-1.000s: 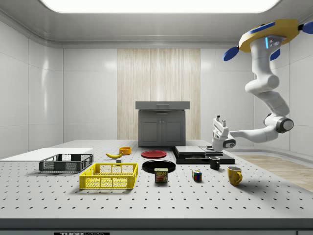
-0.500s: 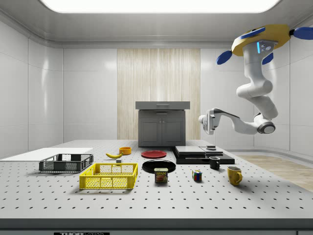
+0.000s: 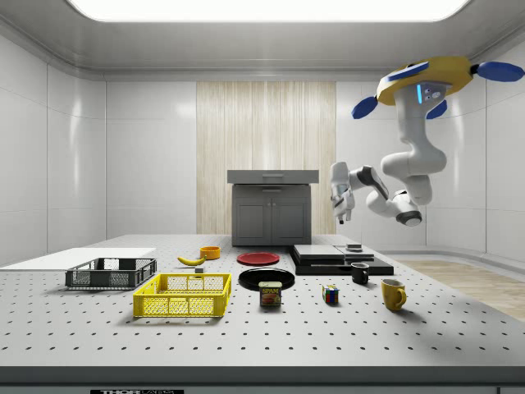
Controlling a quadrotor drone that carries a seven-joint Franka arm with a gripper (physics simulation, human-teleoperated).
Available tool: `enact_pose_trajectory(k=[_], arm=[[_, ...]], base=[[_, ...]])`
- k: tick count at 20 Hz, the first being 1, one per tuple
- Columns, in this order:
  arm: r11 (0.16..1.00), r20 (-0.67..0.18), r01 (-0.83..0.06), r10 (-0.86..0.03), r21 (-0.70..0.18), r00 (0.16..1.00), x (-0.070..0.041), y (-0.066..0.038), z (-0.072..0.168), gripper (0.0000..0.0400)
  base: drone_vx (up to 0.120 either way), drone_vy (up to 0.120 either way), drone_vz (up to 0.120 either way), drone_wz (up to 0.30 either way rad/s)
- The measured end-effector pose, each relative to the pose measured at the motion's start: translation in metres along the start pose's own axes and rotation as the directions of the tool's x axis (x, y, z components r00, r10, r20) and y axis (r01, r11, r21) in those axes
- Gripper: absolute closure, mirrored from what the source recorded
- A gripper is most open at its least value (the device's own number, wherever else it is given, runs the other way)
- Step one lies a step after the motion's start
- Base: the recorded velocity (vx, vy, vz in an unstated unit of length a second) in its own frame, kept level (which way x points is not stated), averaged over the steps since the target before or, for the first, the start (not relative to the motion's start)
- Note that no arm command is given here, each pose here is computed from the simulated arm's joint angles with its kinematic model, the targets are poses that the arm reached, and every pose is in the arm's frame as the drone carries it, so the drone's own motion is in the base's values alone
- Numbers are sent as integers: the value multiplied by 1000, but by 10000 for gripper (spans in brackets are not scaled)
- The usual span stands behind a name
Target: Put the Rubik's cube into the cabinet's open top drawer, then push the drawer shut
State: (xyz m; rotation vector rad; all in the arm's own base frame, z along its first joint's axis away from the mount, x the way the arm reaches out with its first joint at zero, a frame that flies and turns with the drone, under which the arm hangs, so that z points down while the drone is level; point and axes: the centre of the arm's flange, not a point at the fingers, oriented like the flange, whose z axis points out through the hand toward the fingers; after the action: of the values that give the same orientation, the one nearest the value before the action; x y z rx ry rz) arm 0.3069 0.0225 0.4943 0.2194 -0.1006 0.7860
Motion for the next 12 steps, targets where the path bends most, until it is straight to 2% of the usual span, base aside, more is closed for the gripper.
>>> enact_pose_trajectory(k=[2, 7, 12], arm=[[999, -51, 0, -3, -49, 999, -5, -5, 0, 0], [993, -121, -3, -11, -115, 993, -12, -12, 1, 0], [990, -149, -6, -16, -142, 989, -15, -14, 1, 0]], base=[[120, 0, -120, 0], [120, -120, -120, 0], [0, 0, -120, 0]])
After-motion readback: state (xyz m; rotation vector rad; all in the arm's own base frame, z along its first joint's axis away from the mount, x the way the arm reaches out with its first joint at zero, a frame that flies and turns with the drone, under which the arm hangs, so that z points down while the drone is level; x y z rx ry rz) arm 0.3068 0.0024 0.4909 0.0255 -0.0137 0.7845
